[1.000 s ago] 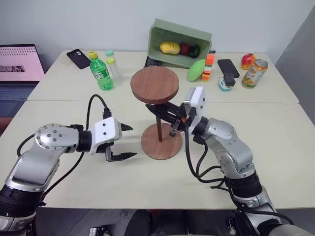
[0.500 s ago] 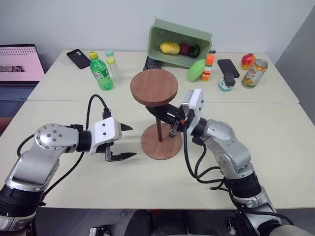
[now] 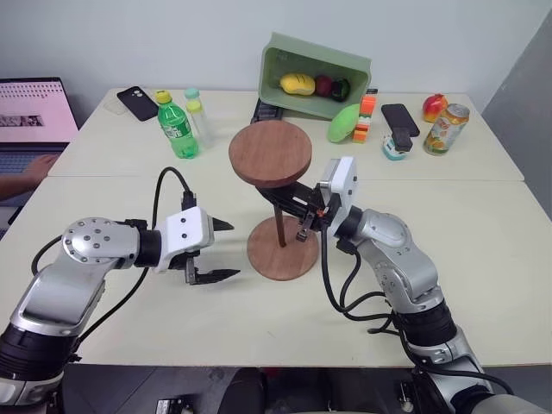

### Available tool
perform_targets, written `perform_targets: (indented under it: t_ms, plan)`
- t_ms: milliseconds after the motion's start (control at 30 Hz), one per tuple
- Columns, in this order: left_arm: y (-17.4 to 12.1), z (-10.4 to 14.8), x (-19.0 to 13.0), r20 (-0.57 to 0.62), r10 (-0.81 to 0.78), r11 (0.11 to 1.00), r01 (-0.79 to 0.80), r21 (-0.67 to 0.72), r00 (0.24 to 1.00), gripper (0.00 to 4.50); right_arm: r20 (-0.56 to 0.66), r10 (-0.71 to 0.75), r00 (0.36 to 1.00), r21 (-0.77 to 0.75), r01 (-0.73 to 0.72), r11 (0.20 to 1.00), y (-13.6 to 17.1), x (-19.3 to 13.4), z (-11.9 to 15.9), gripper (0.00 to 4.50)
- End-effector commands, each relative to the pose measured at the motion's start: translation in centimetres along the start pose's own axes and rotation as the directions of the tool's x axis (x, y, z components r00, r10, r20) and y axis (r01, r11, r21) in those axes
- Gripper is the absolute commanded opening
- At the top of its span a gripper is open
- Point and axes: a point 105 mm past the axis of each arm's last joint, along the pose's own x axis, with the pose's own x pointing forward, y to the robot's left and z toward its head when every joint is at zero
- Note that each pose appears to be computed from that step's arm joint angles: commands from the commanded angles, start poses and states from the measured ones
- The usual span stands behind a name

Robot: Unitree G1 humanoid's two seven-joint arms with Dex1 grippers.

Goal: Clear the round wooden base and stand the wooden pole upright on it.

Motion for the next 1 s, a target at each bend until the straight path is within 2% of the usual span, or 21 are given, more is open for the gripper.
perform_targets:
  t_ms: [33, 567, 867, 1000]
  plan:
    - [0.2, 0.7, -0.2, 0.013, 0.008, 0.999, -0.008, 0.038, 1.0, 4.5, 0.021, 0.006, 1.0, -0.027, -0.005, 1.0, -0.1, 0.1, 0.7, 0.25]
    - [0.2, 0.6, -0.1, 0.013, 0.009, 0.999, -0.01, 0.039, 1.0, 4.5, -0.038, 0.088, 0.995, 0.02, -0.087, 0.996, 1.5, -0.4, -0.6, 0.25]
    - [0.2, 0.7, 0.0, 0.015, 0.008, 0.999, -0.009, 0.041, 1.0, 4.5, -0.161, -0.011, 0.987, 0.028, 0.016, 0.999, -0.1, -0.5, -2.8, 0.25]
    - [0.3, 1.5, -0.1, 0.058, 0.015, 1.0, -0.015, 0.009, 0.998, 4.5, -0.207, -0.03, 0.978, 0.022, 0.036, 0.999, -0.3, -0.7, -3.9, 0.25]
